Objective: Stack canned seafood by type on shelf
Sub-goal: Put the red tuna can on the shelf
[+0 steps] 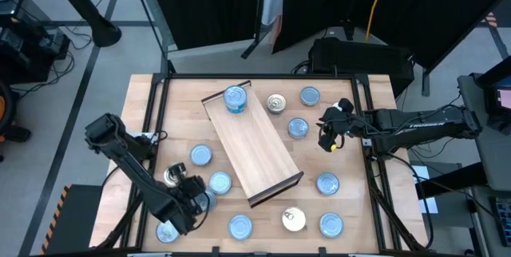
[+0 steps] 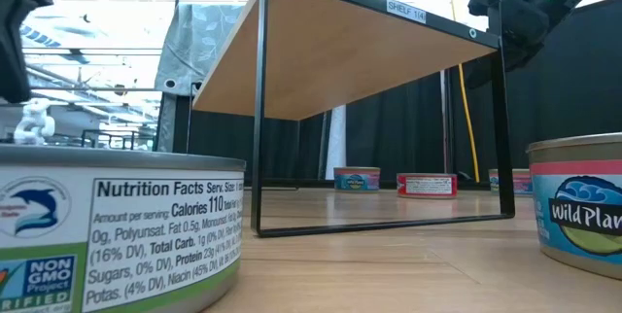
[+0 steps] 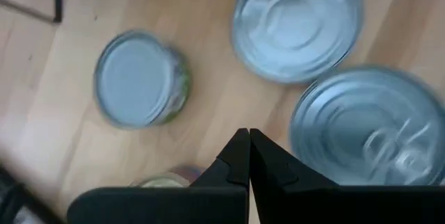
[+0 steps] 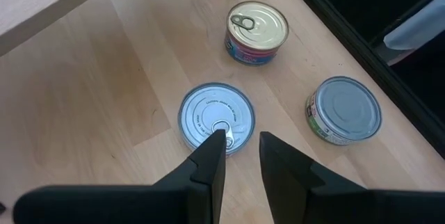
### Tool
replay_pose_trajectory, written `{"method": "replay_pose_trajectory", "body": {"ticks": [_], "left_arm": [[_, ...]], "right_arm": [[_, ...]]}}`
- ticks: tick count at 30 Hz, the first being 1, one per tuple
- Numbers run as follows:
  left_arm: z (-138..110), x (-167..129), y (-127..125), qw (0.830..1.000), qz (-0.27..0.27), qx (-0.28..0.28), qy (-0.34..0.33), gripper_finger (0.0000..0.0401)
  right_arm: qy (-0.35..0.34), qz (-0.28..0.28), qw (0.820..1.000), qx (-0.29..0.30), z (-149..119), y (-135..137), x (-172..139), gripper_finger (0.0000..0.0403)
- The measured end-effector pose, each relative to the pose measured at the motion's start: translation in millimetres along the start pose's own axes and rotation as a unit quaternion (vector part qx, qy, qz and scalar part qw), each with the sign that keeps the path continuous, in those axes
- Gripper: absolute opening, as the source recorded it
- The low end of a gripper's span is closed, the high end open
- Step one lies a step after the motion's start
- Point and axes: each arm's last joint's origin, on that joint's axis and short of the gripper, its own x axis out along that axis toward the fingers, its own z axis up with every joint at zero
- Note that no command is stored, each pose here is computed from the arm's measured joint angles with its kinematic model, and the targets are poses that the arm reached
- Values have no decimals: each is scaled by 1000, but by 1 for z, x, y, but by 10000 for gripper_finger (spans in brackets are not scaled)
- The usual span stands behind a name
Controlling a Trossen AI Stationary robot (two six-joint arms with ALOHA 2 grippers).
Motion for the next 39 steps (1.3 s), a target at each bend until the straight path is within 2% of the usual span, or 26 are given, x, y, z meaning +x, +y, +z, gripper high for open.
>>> {"method": "replay_pose_trajectory", "body": {"ticks": [5, 8, 12, 17, 25, 32, 39], "left_arm": [[-2, -8, -1, 995, -66, -24, 71, 3], [-11, -13, -9, 992, -98, -14, 81, 3], [-22, -15, -8, 994, -77, -34, 75, 3], [-31, -7, -10, 994, -79, -37, 68, 3], [-34, 10, -23, 988, -151, -17, 26, 3], [-37, 16, -21, 989, -144, -21, 34, 3], [-40, 23, -23, 984, -171, -33, 25, 3]], "right_arm": [[5, 0, 1000, -5, -1, 0, 0, 80], [10, -1, 1000, -12, -2, -1, 0, 80], [11, -2, 1000, -15, -2, -1, 0, 80], [11, -1, 1000, -14, -2, -1, 0, 80], [11, -1, 1000, -13, -2, -1, 0, 80], [11, -2, 1000, -13, -2, -1, 0, 80], [11, -2, 1000, -13, -2, -1, 0, 80]]}}
